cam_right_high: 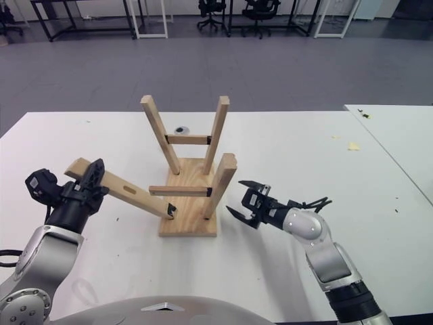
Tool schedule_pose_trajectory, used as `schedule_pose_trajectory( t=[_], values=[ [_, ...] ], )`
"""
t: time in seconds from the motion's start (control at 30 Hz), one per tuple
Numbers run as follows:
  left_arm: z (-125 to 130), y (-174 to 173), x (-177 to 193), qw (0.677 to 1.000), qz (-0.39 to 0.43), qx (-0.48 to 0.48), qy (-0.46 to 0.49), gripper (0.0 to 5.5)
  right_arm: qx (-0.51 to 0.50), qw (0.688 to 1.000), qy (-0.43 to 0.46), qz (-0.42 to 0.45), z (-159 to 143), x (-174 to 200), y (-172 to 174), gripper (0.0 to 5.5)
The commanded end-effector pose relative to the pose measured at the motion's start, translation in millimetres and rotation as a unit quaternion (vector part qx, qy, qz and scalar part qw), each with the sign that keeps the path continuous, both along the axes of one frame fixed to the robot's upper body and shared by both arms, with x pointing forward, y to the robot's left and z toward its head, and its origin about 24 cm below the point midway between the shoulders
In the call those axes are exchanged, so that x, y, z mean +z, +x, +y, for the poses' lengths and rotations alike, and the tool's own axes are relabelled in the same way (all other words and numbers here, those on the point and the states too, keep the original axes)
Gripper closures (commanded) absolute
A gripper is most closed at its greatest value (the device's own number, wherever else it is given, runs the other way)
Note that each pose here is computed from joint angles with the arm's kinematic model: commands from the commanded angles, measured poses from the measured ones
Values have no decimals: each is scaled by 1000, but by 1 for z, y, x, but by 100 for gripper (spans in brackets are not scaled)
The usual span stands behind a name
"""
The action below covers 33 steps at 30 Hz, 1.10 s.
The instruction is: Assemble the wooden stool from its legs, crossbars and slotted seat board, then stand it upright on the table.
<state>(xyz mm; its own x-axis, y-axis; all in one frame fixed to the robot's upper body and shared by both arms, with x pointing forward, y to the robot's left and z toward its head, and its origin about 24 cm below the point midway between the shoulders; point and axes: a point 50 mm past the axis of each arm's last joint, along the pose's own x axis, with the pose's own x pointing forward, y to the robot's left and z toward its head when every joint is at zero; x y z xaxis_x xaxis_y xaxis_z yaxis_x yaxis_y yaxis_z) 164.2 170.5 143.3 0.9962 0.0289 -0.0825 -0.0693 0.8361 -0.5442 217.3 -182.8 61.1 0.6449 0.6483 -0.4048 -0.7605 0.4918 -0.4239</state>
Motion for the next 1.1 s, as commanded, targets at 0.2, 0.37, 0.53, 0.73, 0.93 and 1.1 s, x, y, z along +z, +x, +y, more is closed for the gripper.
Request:
schedule_pose_trajectory(
  t=[0.2,0.37,0.53,0.73,0.93,1.1],
  values=[
    [-10,-11,-19,984,93,24,148,447,-54,993,65,-87,-12,93,44,142],
    [-19,-2,-21,972,92,3,215,446,-53,960,234,-143,9,171,52,142],
    [-32,-8,-17,965,81,4,249,446,15,927,355,-121,53,223,26,142],
    [-44,-6,-15,960,65,3,273,445,78,947,307,-53,99,215,0,142],
    [-59,2,-19,948,54,-30,312,444,58,996,43,-46,119,163,2,142],
    [-66,5,-17,949,50,-31,309,444,35,996,-73,-31,132,118,11,142]
  ],
)
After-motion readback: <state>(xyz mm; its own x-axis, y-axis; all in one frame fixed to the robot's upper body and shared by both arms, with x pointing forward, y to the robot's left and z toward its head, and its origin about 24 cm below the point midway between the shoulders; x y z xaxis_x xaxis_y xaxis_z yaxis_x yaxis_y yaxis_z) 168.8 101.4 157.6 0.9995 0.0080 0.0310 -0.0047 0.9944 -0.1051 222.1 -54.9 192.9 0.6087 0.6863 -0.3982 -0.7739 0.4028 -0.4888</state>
